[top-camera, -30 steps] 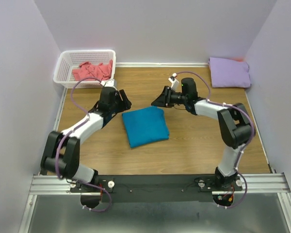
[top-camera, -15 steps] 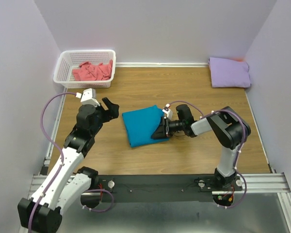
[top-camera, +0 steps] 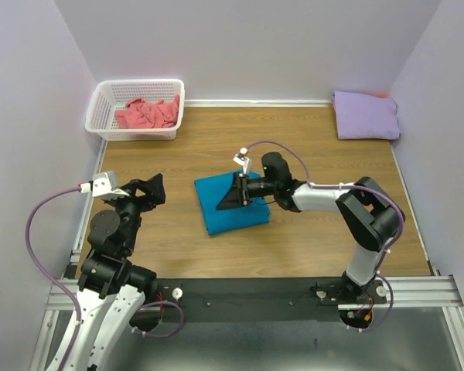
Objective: Fold and stack the t-shirts
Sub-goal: Fold the tshirt
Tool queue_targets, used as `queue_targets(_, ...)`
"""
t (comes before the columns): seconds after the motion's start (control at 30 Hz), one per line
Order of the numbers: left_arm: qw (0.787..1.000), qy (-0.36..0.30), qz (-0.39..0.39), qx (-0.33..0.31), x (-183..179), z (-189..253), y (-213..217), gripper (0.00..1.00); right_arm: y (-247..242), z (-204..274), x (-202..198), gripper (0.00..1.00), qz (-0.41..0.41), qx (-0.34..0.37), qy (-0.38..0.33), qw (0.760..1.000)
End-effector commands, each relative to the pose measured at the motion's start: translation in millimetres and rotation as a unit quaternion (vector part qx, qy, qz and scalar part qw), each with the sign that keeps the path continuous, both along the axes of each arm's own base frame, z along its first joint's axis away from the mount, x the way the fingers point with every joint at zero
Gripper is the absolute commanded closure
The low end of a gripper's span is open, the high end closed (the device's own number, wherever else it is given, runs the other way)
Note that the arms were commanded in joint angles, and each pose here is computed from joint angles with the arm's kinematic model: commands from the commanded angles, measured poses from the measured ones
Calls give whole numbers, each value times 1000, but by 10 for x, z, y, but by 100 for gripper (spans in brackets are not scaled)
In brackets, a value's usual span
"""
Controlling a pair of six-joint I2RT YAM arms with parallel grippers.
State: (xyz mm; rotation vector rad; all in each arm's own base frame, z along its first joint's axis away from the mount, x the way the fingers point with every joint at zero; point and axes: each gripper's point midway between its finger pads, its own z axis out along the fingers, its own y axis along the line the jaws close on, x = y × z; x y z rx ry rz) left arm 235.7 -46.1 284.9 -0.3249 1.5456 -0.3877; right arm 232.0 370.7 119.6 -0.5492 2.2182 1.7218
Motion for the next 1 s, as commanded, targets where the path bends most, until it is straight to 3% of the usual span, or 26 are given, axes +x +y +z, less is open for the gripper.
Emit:
queue_targets(0.0,999,-16,29,8,-31,8,126,12,447,60,-65,46,2,16,3,1000)
queue_targets(0.33,1000,-19,22,12,-25,5,100,12,712,-990,-413,47,13,-55,99,994)
queue_targets(0.4,1000,-18,19,13,-23,2,88,12,697,-1027,-430,47,13,-59,101,993)
queue_targets(0.6,1000,-21,14,13,-27,1,74,12,840,-564,-214,47,13,-49,40,998)
queue_targets(0.73,1000,-17,7,15,-11,-21,44,12,970,-133,177,47,-15,-25,-10,1000)
queue_targets(0.97,1000,-15,-1,17,4,-33,8,12,1139,-102,882,47,-55,-24,-29,998)
